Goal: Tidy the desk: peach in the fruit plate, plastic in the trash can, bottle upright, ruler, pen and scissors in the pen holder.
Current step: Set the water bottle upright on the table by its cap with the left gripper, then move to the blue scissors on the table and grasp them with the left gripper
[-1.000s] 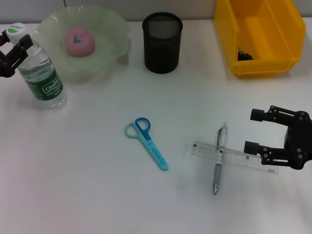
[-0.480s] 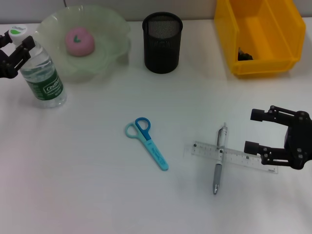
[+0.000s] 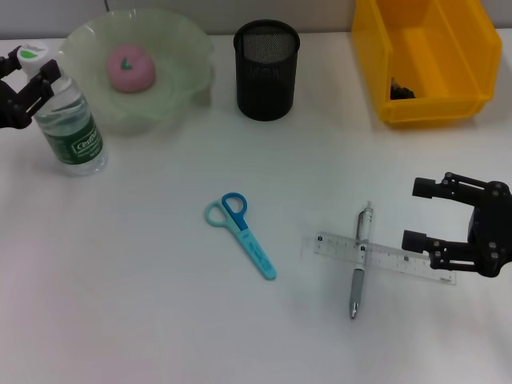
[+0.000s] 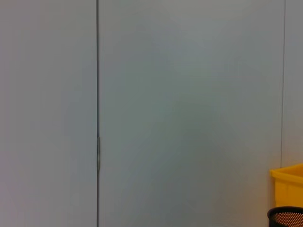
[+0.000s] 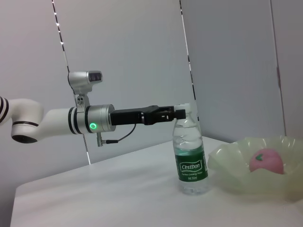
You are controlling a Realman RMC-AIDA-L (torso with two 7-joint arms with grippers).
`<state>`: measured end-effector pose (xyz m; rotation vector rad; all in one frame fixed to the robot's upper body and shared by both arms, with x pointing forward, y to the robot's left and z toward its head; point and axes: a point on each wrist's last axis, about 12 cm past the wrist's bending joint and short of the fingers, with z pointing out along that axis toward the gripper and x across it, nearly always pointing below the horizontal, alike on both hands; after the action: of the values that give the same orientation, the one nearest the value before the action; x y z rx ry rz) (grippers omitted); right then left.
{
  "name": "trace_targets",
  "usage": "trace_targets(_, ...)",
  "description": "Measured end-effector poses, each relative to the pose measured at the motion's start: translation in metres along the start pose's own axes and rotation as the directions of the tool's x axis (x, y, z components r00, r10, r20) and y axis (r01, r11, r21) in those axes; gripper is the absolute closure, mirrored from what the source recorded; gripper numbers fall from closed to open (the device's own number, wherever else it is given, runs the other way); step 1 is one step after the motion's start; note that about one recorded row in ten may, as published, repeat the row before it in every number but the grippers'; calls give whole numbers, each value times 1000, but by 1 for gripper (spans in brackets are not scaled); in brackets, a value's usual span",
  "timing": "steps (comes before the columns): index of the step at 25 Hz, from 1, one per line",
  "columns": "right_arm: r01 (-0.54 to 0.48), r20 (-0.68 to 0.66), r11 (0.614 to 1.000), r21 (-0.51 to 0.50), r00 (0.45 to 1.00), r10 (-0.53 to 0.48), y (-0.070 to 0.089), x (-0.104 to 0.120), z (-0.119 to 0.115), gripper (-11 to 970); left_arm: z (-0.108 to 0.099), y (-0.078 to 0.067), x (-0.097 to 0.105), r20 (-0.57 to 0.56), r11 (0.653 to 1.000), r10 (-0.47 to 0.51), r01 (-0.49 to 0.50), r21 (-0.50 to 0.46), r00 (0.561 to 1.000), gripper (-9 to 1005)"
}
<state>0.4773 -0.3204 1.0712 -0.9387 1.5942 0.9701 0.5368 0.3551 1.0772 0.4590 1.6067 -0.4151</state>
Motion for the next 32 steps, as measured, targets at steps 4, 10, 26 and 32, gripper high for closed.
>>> trace_targets(4,-1,-1,1000,-2,1000,1,0,0,0,160,0,-1,1,0,1000,0,0,1,1000,551)
trace_targets(10,-4,-1,1000,-3,1000,4,0,-1,1,160,0,-1,-1,16,1000,-3,3,5,1000,253)
trace_targets(26,-32,7,999,1,999,32,-3,-3,0,161,-21,-18,-59,222,872,-333,210,443,916,206)
trace_targets(32,-48,7,999,6,999,48,-1,-2,-2,161,17,-40,-81,151,783,-242,100,614,958,208)
